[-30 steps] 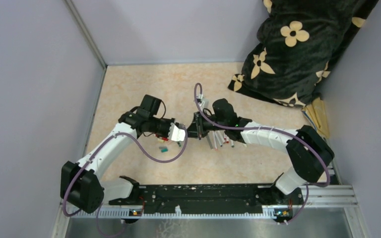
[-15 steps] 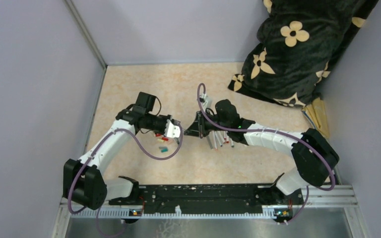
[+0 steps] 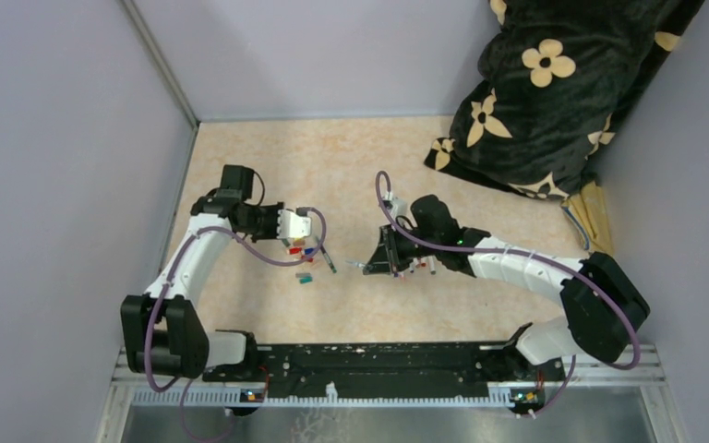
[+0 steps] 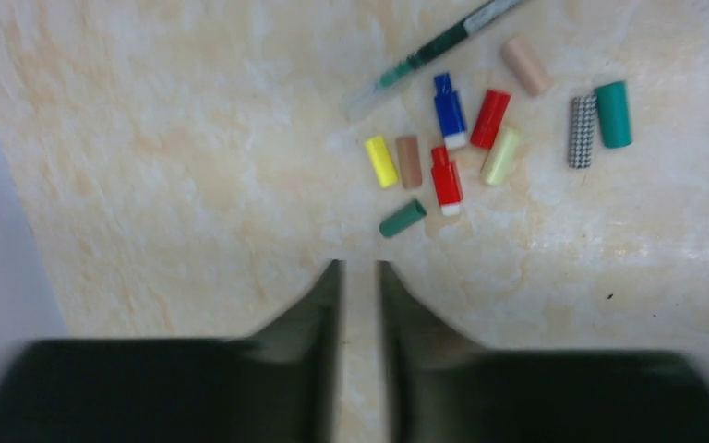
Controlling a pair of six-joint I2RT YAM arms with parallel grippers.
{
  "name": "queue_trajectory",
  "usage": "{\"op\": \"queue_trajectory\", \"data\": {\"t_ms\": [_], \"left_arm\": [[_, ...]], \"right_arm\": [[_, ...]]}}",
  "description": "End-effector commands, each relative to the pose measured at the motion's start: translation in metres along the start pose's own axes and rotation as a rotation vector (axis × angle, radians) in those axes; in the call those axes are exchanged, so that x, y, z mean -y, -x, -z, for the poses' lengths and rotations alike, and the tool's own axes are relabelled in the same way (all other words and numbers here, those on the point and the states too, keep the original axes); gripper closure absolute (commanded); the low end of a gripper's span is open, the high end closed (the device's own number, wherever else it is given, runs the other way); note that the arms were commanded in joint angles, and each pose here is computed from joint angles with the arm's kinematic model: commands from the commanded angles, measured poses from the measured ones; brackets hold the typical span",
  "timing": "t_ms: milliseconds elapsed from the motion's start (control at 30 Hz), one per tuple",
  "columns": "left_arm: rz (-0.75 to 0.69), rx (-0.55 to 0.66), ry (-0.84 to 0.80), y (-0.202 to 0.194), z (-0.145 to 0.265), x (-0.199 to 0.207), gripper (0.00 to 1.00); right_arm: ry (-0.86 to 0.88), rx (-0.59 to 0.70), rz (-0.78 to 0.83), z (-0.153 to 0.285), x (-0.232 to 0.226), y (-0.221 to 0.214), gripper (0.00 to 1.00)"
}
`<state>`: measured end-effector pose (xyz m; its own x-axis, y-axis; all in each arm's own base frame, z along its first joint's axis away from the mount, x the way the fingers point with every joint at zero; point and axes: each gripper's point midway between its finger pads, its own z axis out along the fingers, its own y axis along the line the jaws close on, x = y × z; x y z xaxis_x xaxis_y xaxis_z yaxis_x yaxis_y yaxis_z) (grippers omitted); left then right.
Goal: Open the pen caps
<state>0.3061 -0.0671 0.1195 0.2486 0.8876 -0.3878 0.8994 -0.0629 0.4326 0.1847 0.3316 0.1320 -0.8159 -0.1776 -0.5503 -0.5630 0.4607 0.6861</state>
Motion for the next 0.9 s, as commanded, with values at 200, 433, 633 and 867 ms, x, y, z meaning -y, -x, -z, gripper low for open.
{"op": "queue_trajectory", "data": {"t_ms": [200, 433, 633, 867], "left_arm": [[-0.050, 0.416, -0.130, 0.138, 0.014, 0.050, 0.09], [-0.041, 0.453, -0.186, 0.155, 0.012, 0.054, 0.09], [-0.056, 0.449, -0.218, 0.161, 0.009, 0.061, 0.24], [-0.048, 0.411, -0.202, 0.156, 0.003, 0.053, 0.51]], "right_arm": [[0.158, 0.099, 0.036, -0.011, -0.040, 0.057, 1.00], [0.191, 0.120, 0.032, -0.018, -0.046, 0.071, 1.00], [0.221, 0.134, 0.025, -0.024, -0.051, 0.081, 1.00], [0.244, 0.130, 0.016, -0.026, -0.054, 0.080, 1.00]]}}
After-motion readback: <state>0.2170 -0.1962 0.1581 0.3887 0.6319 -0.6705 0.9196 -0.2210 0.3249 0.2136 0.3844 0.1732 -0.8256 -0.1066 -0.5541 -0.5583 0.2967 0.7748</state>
